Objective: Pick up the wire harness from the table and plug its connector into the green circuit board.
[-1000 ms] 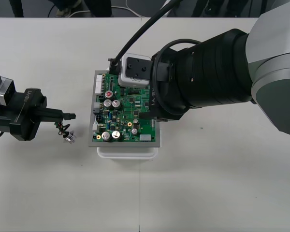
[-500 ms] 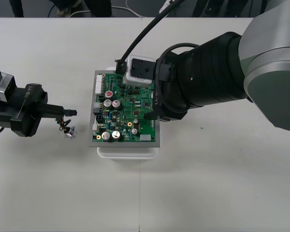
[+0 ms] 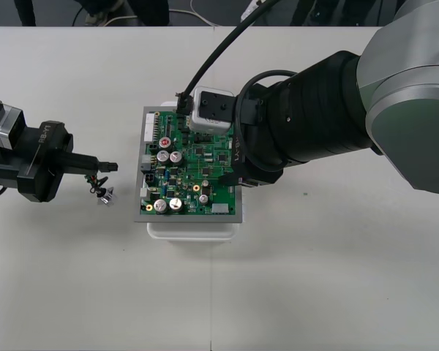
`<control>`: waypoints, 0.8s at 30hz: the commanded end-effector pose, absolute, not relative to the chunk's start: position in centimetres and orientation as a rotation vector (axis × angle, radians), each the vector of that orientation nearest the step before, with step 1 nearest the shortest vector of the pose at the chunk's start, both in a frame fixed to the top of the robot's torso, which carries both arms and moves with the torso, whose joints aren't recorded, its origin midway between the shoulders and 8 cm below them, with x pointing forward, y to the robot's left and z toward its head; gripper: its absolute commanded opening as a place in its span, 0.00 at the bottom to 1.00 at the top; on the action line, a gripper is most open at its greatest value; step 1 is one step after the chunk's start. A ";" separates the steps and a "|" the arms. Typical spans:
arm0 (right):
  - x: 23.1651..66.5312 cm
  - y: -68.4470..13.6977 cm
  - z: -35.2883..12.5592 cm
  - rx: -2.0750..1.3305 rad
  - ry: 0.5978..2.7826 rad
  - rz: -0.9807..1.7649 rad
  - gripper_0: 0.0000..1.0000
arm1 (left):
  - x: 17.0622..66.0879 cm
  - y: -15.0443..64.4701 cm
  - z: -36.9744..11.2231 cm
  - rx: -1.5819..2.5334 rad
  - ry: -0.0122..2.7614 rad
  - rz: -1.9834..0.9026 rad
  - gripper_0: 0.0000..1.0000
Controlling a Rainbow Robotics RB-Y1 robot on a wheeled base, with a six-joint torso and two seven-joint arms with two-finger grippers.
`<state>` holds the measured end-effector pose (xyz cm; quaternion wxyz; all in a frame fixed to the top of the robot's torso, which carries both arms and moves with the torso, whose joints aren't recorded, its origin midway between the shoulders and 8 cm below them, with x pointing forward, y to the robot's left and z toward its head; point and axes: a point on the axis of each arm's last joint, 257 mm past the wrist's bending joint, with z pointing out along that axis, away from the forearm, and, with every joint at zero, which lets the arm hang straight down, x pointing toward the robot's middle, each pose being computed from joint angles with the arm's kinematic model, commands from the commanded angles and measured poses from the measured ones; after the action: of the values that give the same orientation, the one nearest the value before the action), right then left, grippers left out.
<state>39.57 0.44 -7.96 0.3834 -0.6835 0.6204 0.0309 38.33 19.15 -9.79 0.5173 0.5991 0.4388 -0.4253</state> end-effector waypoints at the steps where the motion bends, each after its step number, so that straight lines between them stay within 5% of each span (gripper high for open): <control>1: 38.8 1.0 -8.0 -1.761 1.572 0.106 1.00 | 38.3 18.5 -8.4 1.524 0.940 -0.970 0.00; 24: 38.8 3.2 -6.8 -1.741 1.560 0.169 1.00 | 38.6 16.9 -8.4 1.534 0.939 -1.005 0.00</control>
<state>38.83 1.91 -8.27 0.3780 -0.6842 0.6207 0.0612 38.90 18.28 -9.85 0.5114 0.6163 0.4310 -0.4158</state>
